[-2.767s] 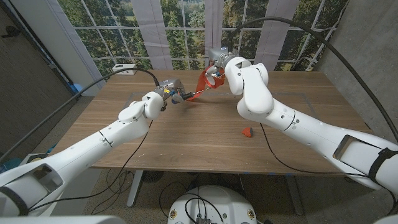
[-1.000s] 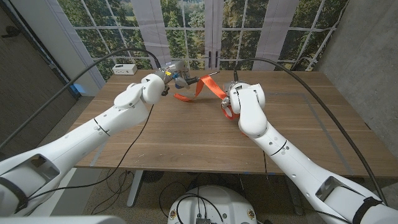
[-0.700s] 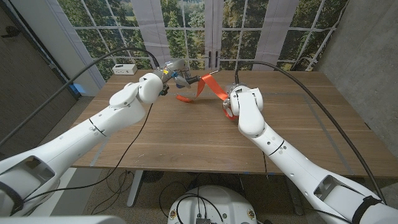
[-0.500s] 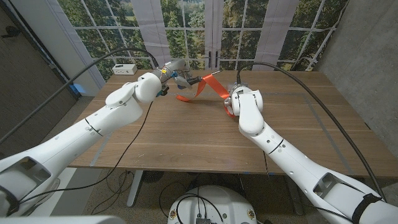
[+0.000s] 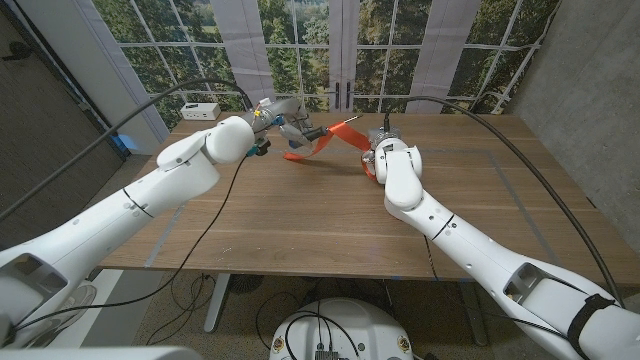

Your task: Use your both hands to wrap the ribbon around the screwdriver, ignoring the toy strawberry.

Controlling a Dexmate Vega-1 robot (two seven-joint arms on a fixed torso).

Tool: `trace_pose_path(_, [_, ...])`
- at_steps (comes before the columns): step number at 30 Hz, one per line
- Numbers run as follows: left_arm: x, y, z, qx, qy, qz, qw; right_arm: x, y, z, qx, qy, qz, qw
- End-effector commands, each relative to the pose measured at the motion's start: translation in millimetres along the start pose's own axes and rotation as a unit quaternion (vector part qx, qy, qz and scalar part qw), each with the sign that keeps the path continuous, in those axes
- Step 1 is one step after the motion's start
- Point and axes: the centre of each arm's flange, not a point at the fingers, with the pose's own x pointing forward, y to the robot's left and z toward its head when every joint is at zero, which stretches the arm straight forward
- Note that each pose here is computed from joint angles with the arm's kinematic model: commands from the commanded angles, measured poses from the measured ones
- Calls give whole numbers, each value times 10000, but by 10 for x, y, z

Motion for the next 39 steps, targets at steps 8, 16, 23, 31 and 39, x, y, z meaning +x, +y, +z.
trace_pose_path(8, [-78,-80,-22,-222,-200,-599,9978,181,-235,0,110,-40,-542,9985])
trace_pose_path(16, [-100,-112,-22,-100,-193,-933,9954,169,-352,-10,125,-105,-751,9970])
trace_pose_path(23, [-101,-160,-26,-125,-319,-955,9948,143,-458,20,105,-223,-974,9949])
trace_pose_path(31, [-79,-229,-34,-32,-219,-1071,9940,63,-632,86,93,-494,-1387,9891])
trace_pose_path(39, [10,-355,-52,36,-148,-1286,9916,-18,-750,185,-25,-642,-1706,9832])
